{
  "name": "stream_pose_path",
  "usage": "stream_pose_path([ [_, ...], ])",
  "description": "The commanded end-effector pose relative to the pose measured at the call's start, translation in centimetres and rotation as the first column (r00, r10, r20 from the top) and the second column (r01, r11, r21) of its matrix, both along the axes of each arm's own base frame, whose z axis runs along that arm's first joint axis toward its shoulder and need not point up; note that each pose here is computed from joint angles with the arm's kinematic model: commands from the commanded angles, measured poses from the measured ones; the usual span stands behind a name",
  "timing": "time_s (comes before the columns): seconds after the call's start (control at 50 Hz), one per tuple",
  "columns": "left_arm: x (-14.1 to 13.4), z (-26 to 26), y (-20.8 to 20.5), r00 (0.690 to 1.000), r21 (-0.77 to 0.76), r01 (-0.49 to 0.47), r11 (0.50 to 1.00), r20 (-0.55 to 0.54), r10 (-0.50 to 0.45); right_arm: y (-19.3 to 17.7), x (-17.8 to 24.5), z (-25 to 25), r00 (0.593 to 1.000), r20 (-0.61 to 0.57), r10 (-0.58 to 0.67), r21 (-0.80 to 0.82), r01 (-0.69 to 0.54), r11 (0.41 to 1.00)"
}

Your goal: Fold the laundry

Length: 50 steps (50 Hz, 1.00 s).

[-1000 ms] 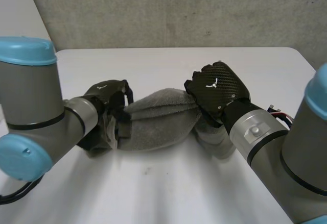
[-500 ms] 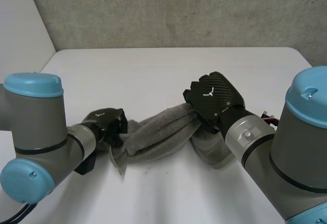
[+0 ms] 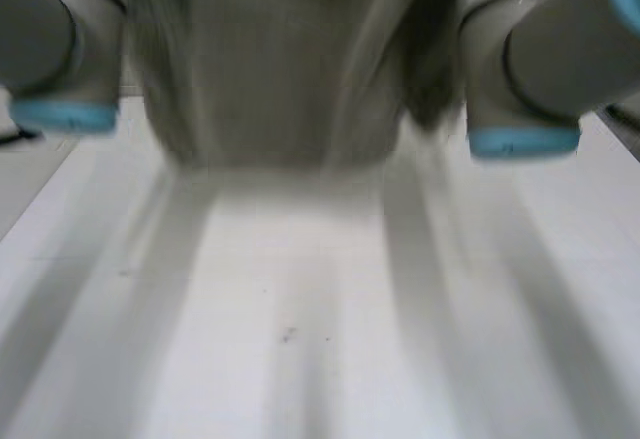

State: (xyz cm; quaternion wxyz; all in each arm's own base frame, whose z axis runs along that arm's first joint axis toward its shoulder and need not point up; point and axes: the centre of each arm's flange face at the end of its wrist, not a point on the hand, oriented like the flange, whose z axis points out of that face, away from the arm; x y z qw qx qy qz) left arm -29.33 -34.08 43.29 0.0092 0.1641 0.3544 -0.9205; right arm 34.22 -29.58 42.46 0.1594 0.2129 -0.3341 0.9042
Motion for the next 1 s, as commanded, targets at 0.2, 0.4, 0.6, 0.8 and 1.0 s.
stream_pose_path([
  [0.2, 5.6, -10.4, -1.4, 0.999, 0.307, -0.027, 0.951, -0.021, 0.036, 1.4, -0.7, -9.6, 0.987, -0.15, 0.053, 0.213, -0.02, 0.977],
  [0.4, 5.2, -25.2, 2.1, 0.984, 0.653, 0.006, 0.757, 0.129, -0.12, 2.3, -0.9, -24.2, 0.911, -0.36, 0.2, 0.581, 0.052, 0.812],
  [0.6, 6.3, -28.5, 5.3, 0.974, 0.741, -0.04, 0.671, 0.178, -0.138, 4.5, -2.8, -29.0, 0.859, -0.414, 0.301, 0.765, 0.15, 0.626],
  [0.8, 7.1, -26.5, 7.9, 0.971, 0.727, -0.051, 0.684, 0.198, -0.138, 4.5, -5.8, -24.6, 0.973, -0.085, 0.212, 0.876, -0.028, 0.482],
  [1.0, 7.7, -23.3, 10.2, 0.973, 0.655, -0.044, 0.754, 0.199, -0.117, 3.3, -9.5, -22.0, 0.986, -0.028, 0.162, 0.939, -0.03, 0.342],
])
